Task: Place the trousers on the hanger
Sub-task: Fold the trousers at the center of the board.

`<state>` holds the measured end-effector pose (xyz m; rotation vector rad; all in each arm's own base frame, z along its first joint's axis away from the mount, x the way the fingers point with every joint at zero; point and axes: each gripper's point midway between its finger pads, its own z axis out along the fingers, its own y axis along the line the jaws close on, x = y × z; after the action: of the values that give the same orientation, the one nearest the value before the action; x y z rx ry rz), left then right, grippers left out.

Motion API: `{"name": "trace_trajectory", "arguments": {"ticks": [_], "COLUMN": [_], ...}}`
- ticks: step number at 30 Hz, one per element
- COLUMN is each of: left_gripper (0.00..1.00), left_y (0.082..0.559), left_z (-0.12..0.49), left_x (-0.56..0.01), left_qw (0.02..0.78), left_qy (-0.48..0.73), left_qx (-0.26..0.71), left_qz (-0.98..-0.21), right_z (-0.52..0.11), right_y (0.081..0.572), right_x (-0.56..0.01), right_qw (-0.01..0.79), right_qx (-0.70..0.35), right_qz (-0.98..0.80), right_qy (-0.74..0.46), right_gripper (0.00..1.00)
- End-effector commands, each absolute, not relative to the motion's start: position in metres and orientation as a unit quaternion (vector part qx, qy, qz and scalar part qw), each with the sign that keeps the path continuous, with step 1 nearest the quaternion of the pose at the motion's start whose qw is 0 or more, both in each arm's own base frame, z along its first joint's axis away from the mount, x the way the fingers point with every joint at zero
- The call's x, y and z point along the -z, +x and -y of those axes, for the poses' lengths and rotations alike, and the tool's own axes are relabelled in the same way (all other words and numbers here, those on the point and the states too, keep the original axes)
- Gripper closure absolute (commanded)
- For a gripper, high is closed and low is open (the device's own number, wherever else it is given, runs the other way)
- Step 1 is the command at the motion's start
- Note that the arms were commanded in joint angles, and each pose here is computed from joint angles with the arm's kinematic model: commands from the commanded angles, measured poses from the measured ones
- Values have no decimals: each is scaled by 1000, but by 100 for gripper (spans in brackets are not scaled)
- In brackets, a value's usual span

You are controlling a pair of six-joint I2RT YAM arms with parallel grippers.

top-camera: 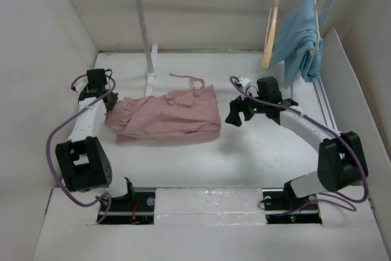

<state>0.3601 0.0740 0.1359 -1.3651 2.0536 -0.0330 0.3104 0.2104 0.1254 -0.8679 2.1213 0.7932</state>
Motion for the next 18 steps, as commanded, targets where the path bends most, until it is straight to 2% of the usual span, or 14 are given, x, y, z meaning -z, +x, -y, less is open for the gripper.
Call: {"name": "trace_trajectory", "arguments": {"ticks": [1,2,3,5,6,9,10,13,15,16,17,18], "left_gripper": [100,100,95,75,46,6,2,1,1,1,1,1], "left_y": [371,365,351,347,344,350,348,364,378,383,385,389], "left_z": [-109,-114,-124,-126,-130,-138,-138,-147,-151,-152,-152,-153], "left_x": [-153,-136,-113,-83,-74,-59,-59,-75,-109,-124,-146,-165], "left_qw": [405,388,361,321,307,268,253,268,312,332,356,379], "left_qy": [-515,-523,-540,-543,-536,-525,-525,-510,-505,-503,-501,-500], "left_qx": [-29,-43,-56,-50,-58,-86,-93,-100,-88,-82,-74,-68], "left_qz": [-755,-757,-758,-775,-784,-803,-807,-811,-800,-794,-785,-776], "right_z": [-216,-221,-225,-240,-248,-274,-281,-307,-311,-316,-315,-314], "right_y": [342,342,342,345,348,338,334,323,316,315,316,317], "right_x": [-154,-149,-147,-142,-143,-124,-120,-112,-104,-107,-104,-103], "right_qw": [410,404,402,405,409,380,372,364,360,368,371,372], "right_qx": [-297,-302,-306,-309,-313,-334,-340,-359,-361,-366,-361,-359], "right_qz": [-801,-801,-800,-796,-791,-788,-789,-778,-780,-776,-779,-780], "right_qy": [-321,-321,-322,-326,-330,-351,-352,-365,-363,-358,-353,-352], "right_gripper": [11,11,11,8,8,9,8,11,16,21,33,39]}}
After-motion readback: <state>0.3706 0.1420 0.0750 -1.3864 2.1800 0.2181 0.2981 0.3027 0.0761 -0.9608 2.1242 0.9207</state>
